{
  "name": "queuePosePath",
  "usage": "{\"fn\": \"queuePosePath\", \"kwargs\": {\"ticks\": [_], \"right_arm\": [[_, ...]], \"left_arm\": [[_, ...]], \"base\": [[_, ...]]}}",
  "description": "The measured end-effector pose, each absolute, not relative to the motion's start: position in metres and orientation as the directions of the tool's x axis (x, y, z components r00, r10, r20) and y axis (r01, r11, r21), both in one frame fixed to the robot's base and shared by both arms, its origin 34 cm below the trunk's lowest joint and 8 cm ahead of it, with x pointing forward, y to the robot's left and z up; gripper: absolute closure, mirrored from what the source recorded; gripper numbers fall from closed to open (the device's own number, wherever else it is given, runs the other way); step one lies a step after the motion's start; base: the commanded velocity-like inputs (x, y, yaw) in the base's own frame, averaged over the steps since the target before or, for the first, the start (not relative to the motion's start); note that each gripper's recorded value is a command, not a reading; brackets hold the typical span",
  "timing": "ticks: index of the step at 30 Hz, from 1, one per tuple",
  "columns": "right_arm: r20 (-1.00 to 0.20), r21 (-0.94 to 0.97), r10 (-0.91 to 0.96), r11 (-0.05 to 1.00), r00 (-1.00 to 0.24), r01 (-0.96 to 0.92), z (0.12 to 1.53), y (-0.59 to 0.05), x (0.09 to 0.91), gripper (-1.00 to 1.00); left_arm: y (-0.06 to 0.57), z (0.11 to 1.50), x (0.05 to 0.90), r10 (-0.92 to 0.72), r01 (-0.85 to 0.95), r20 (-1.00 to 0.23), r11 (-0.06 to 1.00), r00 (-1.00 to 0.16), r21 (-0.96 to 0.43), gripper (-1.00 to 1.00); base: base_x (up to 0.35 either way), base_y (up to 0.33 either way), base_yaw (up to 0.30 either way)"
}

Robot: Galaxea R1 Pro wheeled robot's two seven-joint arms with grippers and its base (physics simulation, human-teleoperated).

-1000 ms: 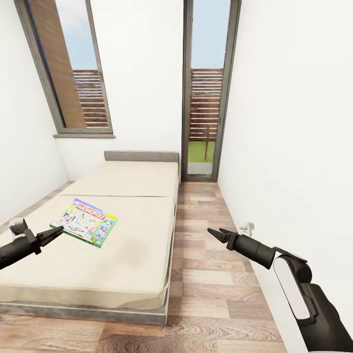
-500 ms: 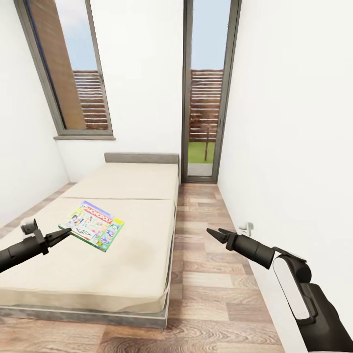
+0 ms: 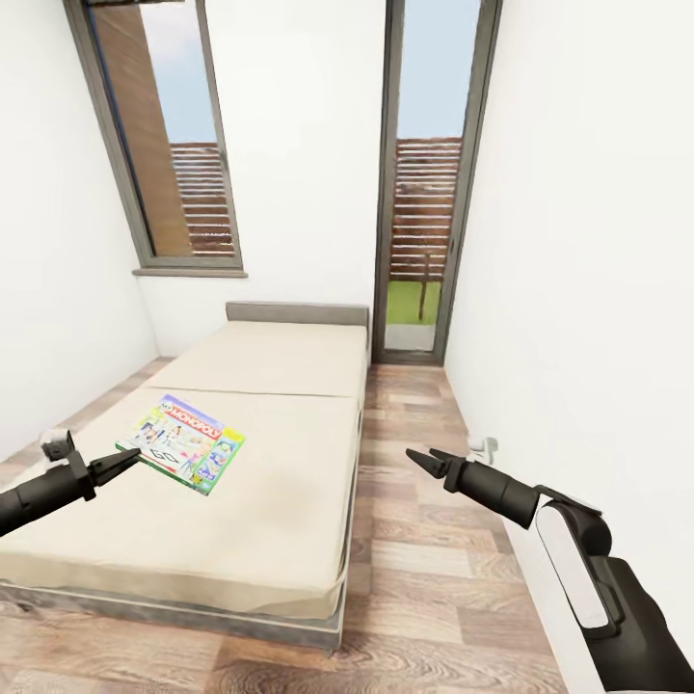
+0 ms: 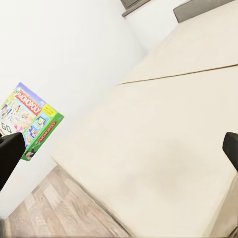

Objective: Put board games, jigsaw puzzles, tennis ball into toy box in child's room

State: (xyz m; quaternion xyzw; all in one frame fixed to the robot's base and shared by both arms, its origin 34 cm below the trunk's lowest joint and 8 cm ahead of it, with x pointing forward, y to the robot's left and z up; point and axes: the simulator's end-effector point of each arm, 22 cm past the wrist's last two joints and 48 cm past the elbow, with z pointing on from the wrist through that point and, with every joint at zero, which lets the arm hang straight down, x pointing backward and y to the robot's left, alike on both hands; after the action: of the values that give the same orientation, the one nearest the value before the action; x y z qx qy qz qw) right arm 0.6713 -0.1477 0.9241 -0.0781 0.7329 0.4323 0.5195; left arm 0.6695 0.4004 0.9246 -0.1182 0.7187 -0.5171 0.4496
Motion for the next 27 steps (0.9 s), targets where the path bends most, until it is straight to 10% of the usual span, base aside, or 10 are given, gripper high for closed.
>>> {"fn": "queuePosePath", "kwargs": {"ticks": [27], "right_arm": [[-0.832, 0.546, 0.325, 0.621, -0.450, -0.562, 0.969, -0.147, 0.675, -1.00]], "left_arm": [[0.400, 0.971, 0.673, -0.633, 0.293, -0.525, 0.441, -0.569, -0.848, 1.00]], "base": [[0.000, 0.000, 0.292]]}}
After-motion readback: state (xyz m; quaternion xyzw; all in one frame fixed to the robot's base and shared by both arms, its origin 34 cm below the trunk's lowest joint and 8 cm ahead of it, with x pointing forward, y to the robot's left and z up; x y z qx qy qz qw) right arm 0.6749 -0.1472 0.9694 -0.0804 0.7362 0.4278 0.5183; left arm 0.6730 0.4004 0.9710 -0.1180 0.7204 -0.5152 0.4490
